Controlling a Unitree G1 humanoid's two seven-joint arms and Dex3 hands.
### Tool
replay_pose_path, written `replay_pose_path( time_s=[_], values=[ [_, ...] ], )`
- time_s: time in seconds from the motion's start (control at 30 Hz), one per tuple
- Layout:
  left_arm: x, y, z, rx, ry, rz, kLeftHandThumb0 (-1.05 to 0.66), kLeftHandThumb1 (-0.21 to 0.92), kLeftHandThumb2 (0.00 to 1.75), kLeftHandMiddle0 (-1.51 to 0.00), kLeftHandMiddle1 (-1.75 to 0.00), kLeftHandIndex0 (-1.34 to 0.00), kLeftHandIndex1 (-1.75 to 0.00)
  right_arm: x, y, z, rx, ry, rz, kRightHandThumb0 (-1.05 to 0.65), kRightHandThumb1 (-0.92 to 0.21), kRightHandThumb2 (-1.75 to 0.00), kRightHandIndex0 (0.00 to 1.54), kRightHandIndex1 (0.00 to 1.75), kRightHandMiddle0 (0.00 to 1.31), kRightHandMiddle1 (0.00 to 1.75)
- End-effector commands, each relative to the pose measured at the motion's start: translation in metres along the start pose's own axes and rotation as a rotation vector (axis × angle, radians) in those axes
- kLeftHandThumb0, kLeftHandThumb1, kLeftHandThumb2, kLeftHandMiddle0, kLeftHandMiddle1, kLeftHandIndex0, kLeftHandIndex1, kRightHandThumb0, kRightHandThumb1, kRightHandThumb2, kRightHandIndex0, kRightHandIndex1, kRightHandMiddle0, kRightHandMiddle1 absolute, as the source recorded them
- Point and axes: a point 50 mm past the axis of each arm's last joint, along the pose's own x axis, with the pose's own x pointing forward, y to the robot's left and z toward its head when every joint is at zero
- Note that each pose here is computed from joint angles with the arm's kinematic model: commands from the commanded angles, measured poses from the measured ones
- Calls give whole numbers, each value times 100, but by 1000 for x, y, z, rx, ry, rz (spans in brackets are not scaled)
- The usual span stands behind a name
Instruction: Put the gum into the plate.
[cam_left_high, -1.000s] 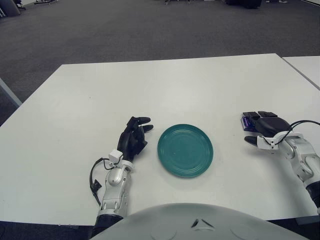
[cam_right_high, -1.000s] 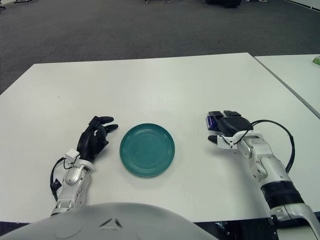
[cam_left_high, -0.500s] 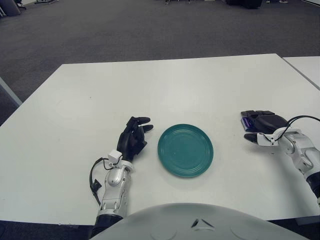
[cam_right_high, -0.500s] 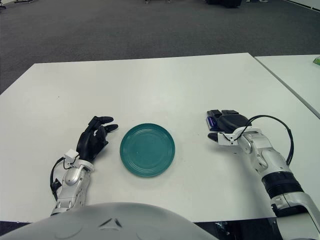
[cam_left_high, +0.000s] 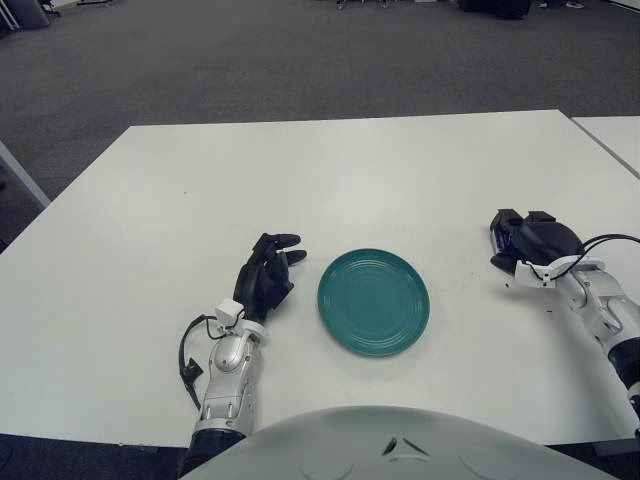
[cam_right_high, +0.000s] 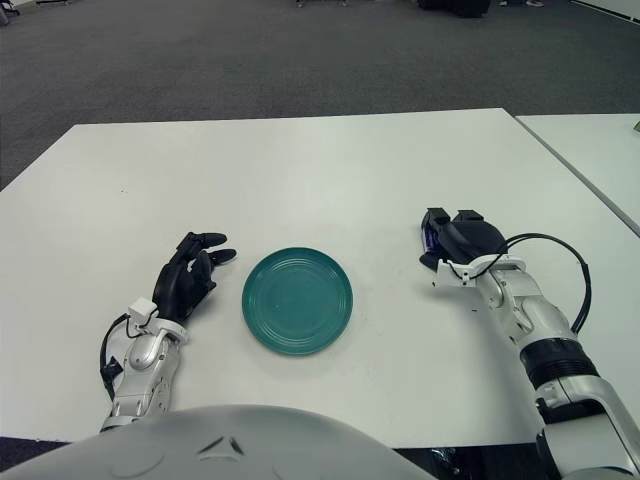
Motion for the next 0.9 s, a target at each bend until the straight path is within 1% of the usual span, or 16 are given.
replay_pose_path(
  time_s=[0.0, 0.2, 0.33, 0.6, 0.73, 0.83, 0.87],
  values=[
    [-3, 4, -7, 0, 40, 3, -78, 92, 74, -43, -111, -35, -129, -8, 23, 2, 33, 5, 66, -43, -55, -101, 81, 174, 43, 174],
    [-2, 4, -6, -9, 24, 2, -80, 92, 74, -44, -111, -38, -131, -10, 23, 4, 18, -12, 18, -43, -52, -105, 93, 175, 46, 175],
    [-2, 4, -6, -10, 19, 3, -80, 92, 75, -44, -111, -38, -131, -10, 23, 4, 8, -18, 0, -43, -52, -106, 95, 175, 46, 175],
    [0, 4, -6, -17, 10, 12, -80, 92, 75, -46, -111, -40, -132, -10, 19, 2, -14, -50, -94, -43, -49, -109, 99, 175, 48, 175],
    [1, 4, -7, -26, 13, 10, -79, 92, 75, -46, -111, -41, -132, -8, 11, 2, -18, -64, -129, -43, -48, -110, 99, 175, 49, 175],
    [1, 5, -8, -21, 20, 16, -79, 92, 76, -45, -110, -40, -132, -5, -16, 8, -36, -96, -185, -43, -48, -111, 99, 175, 49, 175],
    [1, 6, -8, -19, 21, 17, -79, 92, 76, -45, -110, -40, -132, -4, -21, 10, -40, -102, -196, -43, -48, -111, 98, 175, 49, 175]
  ],
)
